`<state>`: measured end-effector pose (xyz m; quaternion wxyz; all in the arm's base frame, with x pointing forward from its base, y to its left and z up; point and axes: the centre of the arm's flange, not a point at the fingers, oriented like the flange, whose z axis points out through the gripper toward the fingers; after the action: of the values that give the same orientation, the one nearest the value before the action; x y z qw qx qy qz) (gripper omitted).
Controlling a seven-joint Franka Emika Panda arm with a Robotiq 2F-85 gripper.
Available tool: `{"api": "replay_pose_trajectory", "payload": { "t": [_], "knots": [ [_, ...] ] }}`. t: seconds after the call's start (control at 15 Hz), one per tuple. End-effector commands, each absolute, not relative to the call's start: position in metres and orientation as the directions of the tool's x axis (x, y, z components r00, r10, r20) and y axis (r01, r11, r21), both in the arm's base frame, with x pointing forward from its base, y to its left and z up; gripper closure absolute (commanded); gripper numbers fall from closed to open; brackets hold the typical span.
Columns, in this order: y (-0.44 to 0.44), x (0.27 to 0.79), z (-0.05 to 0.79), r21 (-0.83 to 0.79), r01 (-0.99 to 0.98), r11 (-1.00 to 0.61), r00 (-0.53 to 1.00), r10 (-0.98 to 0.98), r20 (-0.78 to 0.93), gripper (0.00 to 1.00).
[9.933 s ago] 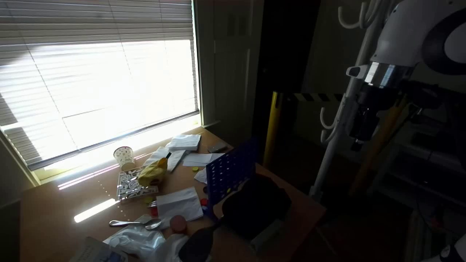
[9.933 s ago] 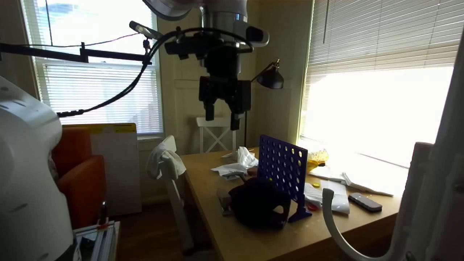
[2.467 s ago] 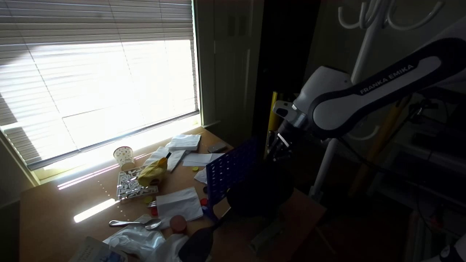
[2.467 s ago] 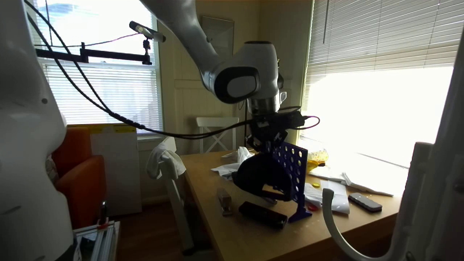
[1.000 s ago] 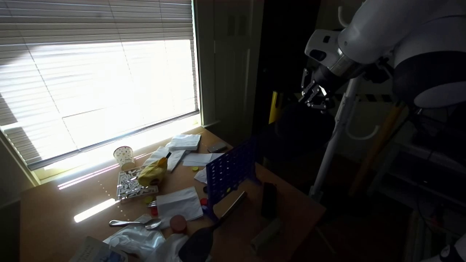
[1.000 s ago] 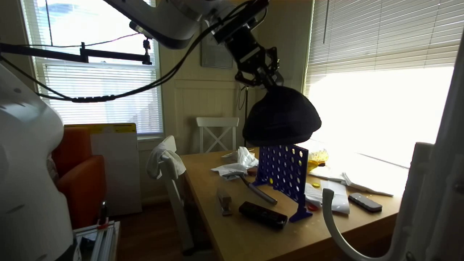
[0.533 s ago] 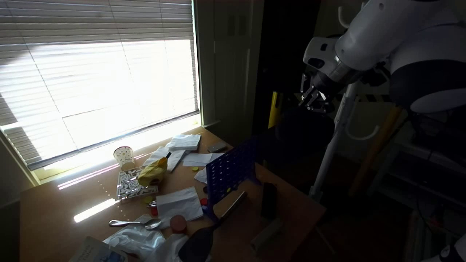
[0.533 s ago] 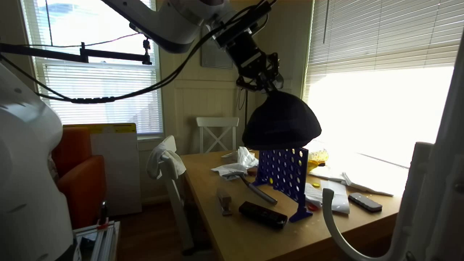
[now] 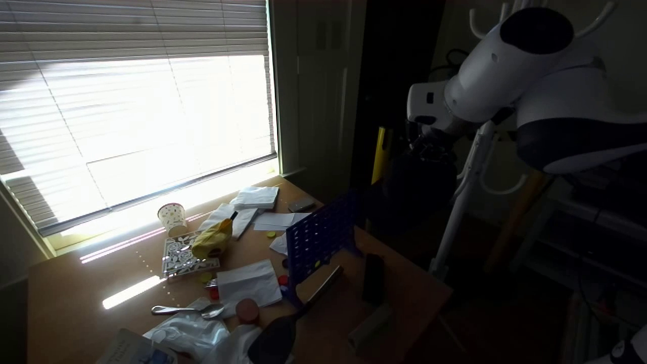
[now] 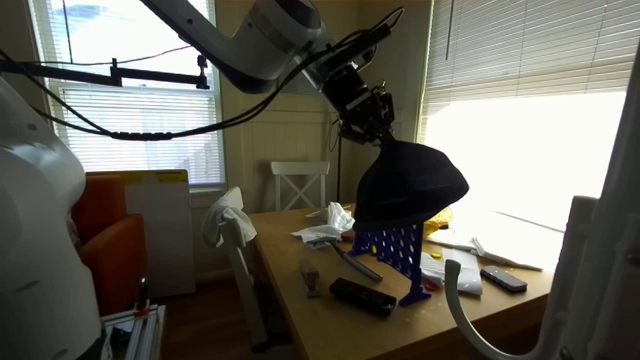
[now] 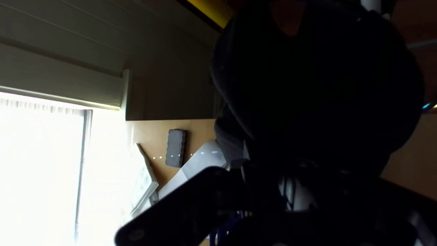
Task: Put the hat on the coat hanger
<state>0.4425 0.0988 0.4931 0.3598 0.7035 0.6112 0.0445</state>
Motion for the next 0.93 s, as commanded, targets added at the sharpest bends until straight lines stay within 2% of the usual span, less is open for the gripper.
{"api": "replay_pose_trajectory", "payload": {
  "t": [0.0,0.87],
  "knots": [
    [0.088,0.448,0.488,0.487,0.870,0.079,0.192,0.855,-0.481,0.96],
    [0.050,0.465,0.433,0.411,0.909,0.068,0.180,0.827,-0.533,0.96]
  ]
}}
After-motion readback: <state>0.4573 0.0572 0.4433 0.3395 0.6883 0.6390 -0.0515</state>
